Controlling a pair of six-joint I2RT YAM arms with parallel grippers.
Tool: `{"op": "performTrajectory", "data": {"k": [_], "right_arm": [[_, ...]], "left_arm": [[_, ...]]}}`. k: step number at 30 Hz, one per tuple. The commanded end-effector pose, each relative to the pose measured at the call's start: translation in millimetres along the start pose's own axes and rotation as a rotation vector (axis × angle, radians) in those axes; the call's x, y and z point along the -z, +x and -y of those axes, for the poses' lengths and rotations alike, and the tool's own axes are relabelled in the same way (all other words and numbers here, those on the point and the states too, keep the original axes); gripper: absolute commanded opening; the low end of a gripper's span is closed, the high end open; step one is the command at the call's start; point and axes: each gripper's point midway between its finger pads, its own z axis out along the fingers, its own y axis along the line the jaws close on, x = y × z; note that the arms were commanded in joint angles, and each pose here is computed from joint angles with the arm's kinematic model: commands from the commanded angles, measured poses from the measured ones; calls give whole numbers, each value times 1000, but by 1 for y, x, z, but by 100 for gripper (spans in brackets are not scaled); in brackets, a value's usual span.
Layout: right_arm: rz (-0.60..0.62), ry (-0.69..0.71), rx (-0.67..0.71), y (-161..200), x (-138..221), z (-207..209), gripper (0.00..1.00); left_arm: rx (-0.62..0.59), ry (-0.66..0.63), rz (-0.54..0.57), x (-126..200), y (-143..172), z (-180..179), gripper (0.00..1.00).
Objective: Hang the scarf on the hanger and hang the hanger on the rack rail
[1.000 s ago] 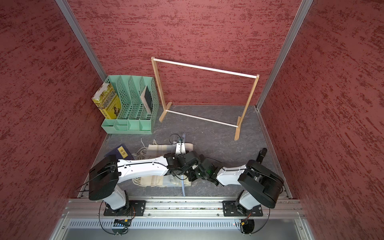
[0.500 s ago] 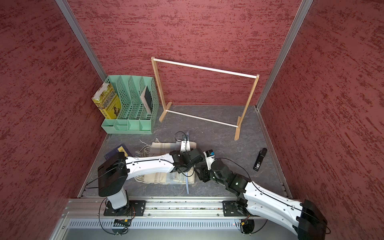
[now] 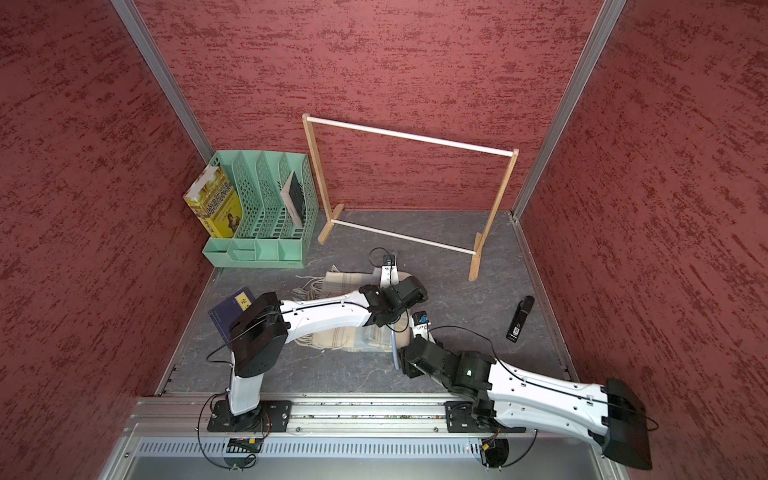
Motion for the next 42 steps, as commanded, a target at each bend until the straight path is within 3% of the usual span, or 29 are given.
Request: {"op": "performTrajectory", "data": {"k": [1, 10, 31, 42], "right_arm": [[63, 98, 13, -10, 1, -1, 63], [78, 214, 69, 1, -12, -9, 60], [168, 397, 88, -2, -35, -11, 38], [136, 456, 99, 9, -41, -1, 28]], "left_arm": [[-60, 13, -76, -2, 16, 5, 0], [-75, 18, -94, -6, 20, 12, 0], [-89, 25, -100, -6, 27, 15, 0], [-85, 27, -96, -6, 25, 14, 0]]}}
